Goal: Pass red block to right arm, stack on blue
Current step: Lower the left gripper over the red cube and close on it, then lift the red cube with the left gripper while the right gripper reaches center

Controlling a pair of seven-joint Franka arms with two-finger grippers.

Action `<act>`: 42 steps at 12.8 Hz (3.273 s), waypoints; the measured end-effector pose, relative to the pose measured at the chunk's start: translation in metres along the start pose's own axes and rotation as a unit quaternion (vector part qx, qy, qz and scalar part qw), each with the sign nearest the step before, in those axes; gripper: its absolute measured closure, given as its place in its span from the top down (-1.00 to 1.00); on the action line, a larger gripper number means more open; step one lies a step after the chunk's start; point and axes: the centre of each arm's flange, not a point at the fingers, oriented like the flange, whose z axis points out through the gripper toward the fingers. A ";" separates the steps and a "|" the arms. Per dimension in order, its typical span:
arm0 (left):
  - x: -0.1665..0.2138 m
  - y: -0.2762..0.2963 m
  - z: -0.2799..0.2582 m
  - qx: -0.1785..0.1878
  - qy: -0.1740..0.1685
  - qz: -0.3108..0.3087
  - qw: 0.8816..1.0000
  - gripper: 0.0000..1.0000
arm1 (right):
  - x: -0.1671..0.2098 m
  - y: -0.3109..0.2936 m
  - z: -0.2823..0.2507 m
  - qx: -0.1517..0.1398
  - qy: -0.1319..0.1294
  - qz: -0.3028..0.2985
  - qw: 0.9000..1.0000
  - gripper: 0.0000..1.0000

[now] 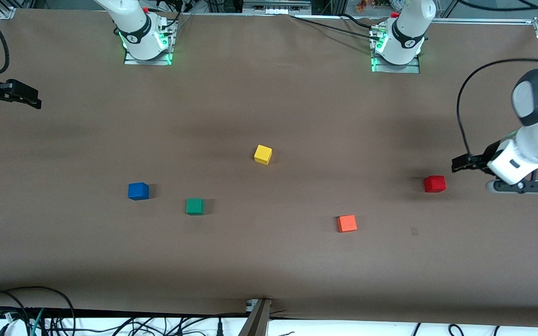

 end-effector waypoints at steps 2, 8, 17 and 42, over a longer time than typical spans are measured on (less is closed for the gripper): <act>0.004 -0.008 0.036 0.000 0.014 0.014 1.000 1.00 | 0.000 0.000 0.001 0.000 -0.001 -0.001 1.000 1.00; 0.000 -0.024 0.137 0.001 0.038 0.038 0.999 1.00 | 0.008 0.000 0.003 -0.001 -0.002 -0.008 1.000 1.00; -0.018 -0.021 0.202 -0.006 0.008 0.040 0.999 1.00 | 0.008 0.000 0.002 -0.001 0.000 -0.008 1.000 1.00; 0.006 0.092 0.137 -0.293 0.208 0.313 0.879 0.12 | 0.094 -0.138 0.135 0.389 -0.118 -0.044 0.913 1.00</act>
